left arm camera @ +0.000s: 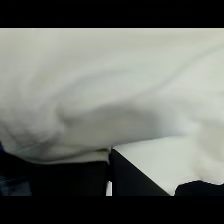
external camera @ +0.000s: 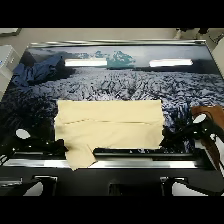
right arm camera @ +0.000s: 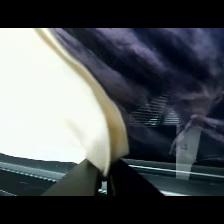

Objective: Fold the clothes and pants, and hang the long-sleeved shirts on hangers.

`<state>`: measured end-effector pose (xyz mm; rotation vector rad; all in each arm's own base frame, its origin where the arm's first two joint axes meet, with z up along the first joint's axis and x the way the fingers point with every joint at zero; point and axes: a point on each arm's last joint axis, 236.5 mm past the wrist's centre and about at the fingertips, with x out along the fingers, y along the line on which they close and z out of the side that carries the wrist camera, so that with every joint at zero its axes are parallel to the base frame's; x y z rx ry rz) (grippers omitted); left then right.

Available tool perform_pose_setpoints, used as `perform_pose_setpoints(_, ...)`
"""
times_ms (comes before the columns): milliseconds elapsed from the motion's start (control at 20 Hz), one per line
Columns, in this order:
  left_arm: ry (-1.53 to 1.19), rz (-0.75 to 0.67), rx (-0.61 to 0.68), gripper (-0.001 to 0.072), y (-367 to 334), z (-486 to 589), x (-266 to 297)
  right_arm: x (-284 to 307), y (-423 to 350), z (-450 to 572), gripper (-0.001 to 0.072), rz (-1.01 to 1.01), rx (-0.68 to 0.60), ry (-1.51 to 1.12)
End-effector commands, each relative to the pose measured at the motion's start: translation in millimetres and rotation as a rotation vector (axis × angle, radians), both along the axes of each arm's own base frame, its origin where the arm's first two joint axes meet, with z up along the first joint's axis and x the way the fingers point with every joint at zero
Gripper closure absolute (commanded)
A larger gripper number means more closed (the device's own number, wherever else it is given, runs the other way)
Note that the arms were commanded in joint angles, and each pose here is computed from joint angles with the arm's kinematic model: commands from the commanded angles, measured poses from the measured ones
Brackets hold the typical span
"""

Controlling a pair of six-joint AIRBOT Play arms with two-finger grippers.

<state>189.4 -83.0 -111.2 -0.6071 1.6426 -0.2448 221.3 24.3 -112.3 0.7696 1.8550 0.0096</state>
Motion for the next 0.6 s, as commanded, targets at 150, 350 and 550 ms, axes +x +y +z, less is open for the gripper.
perform_pose_setpoints(150, -0.121, -0.010, 0.089, 0.0687, 43, 46, 44, 24, -6, 24, 0.0673, 0.065, 0.003, -0.099)
perform_pose_setpoints(350, -0.300, 0.011, 0.149, 0.0687, 69, 97, 115, 96, -17, 67, 0.0674, -0.005, -0.050, -0.298)
perform_pose_setpoints(550, -0.361, -0.047, 0.156, 0.0687, 56, 107, 177, 168, -1, 86, 0.0673, 0.009, -0.140, -0.506)
